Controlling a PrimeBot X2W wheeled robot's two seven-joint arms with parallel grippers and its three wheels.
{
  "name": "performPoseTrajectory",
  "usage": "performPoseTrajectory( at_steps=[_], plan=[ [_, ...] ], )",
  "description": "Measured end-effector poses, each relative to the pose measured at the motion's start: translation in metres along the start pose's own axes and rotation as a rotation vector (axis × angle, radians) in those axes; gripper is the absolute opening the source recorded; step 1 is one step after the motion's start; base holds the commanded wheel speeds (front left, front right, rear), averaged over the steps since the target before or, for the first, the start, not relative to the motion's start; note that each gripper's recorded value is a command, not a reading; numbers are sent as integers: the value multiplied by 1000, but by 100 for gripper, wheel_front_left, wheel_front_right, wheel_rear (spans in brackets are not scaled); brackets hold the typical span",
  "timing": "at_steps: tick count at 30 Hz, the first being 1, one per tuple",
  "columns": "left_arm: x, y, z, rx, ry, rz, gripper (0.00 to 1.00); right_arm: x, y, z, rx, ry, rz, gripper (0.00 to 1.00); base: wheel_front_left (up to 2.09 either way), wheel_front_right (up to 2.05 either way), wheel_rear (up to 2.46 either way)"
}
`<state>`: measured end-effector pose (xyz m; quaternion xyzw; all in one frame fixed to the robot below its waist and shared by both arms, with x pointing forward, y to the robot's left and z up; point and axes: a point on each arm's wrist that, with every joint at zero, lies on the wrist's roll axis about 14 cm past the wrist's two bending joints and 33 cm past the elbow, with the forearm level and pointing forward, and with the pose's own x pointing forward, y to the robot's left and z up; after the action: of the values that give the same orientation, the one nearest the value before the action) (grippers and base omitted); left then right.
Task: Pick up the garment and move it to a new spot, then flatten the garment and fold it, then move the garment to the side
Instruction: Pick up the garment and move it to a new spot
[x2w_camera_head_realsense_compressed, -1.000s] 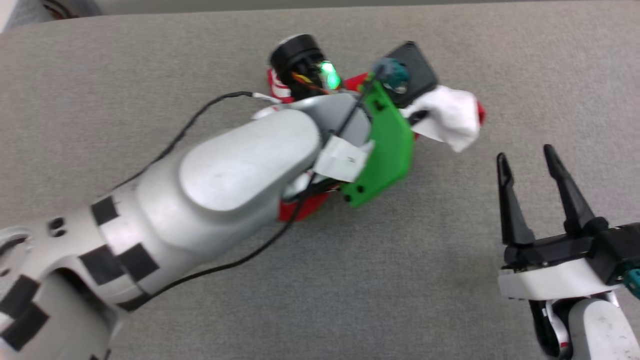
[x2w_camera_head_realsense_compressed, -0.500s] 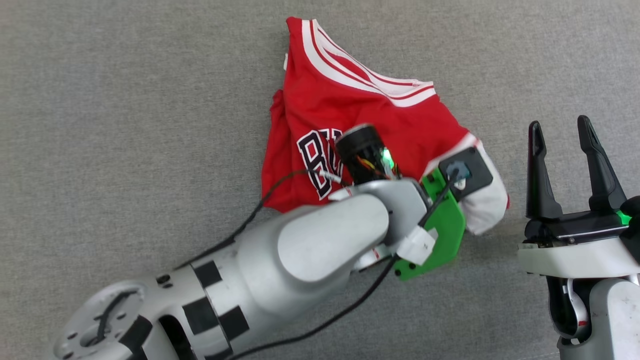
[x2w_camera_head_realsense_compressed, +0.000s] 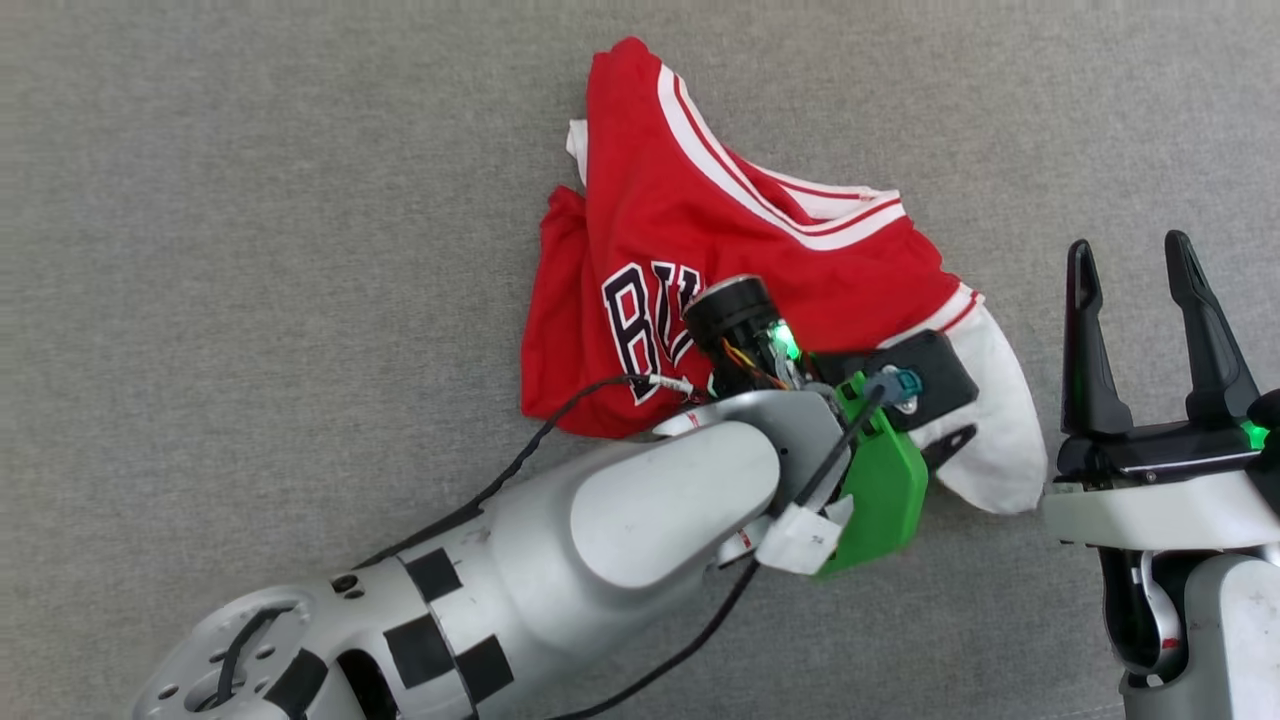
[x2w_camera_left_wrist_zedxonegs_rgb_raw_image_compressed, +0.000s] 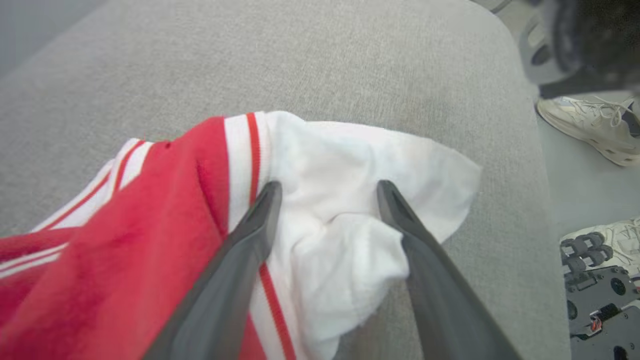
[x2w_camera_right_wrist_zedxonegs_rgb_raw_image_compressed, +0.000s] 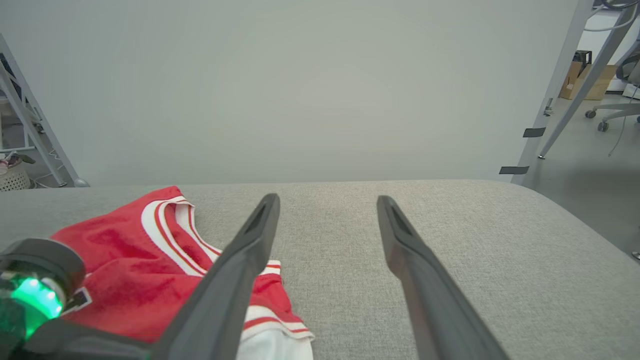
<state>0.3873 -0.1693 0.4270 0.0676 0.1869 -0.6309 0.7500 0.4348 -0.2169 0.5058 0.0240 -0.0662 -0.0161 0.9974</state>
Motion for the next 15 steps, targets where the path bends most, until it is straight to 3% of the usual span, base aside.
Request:
performPoseTrajectory(
  at_steps=[5,15],
  plan=[
    [-18,23,47,65,-207,94,100,-9,2,9,6,-14,4,100,0,0,0],
    [-99,84,96,116,-419,489,100,-30,14,26,21,-37,32,100,0,0,0]
  ],
)
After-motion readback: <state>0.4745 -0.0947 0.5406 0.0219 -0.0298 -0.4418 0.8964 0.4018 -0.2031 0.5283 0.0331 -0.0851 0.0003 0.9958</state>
